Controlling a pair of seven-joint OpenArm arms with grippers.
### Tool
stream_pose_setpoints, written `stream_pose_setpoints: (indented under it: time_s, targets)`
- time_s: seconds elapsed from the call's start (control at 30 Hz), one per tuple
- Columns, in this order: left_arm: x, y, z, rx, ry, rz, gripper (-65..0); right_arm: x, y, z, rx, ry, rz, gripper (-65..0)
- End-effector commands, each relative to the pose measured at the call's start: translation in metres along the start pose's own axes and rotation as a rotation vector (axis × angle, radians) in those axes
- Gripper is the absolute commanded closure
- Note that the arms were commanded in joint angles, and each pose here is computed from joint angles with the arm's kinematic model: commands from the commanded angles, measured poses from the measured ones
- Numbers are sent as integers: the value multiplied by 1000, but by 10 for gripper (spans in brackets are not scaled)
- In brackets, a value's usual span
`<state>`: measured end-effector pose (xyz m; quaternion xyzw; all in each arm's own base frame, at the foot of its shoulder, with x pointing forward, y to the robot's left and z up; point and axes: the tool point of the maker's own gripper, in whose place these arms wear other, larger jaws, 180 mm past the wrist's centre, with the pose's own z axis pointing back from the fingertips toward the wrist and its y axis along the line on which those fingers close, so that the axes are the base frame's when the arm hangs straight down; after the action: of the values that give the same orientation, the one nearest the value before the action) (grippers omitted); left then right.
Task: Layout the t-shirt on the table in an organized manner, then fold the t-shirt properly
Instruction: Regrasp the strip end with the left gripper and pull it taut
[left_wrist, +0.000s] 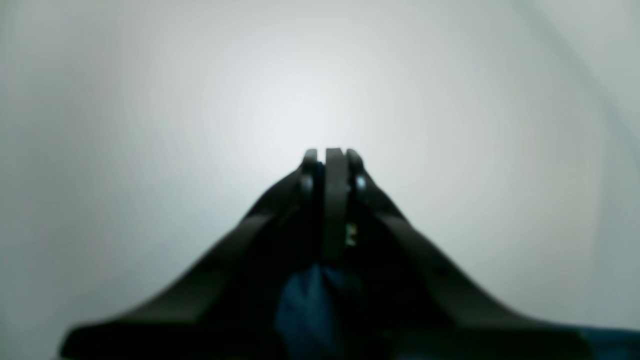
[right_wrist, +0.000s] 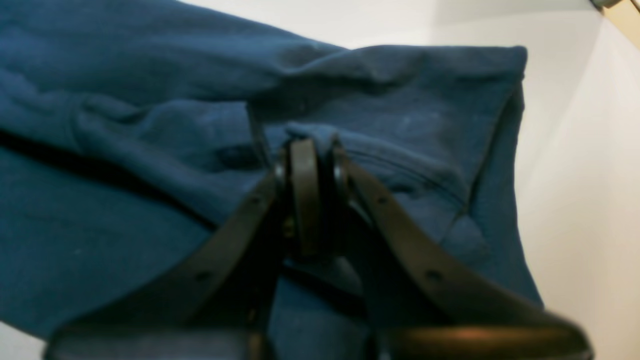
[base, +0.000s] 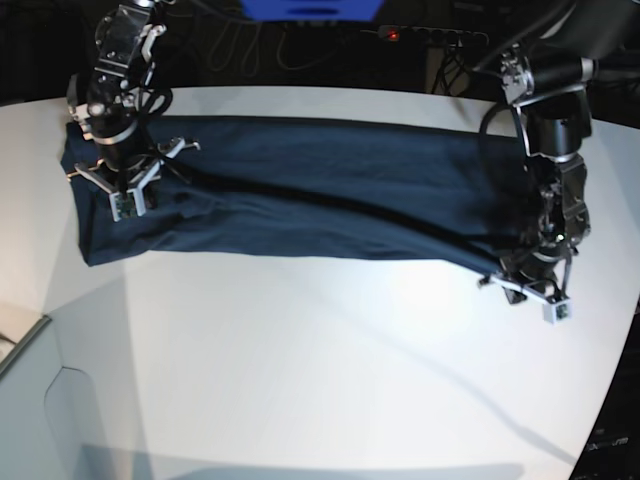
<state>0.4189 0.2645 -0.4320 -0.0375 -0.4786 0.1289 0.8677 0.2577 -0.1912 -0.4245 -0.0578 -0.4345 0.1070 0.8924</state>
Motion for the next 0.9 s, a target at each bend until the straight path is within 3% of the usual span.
stream_pose_setpoints:
  time_s: [0.0, 0.3, 0.43, 0.7, 0.87]
  targets:
    - [34, -1, 4, -9, -99, -15, -1, 15, -6, 1, -16, -52, 1, 0]
    - [84, -32, 64, -101, -231, -32, -1, 14, -6, 1, -16, -51, 1, 0]
    - [97, -20, 95, -86, -309, -14, -1, 14, -6, 1, -16, -54, 1, 0]
    - [60, 22, 98, 1, -242, 42, -1, 11, -5, 2, -13, -47, 0, 0]
    - [39, 28, 88, -23, -303, 81, -1, 5, -2, 1, -5, -35, -5, 0]
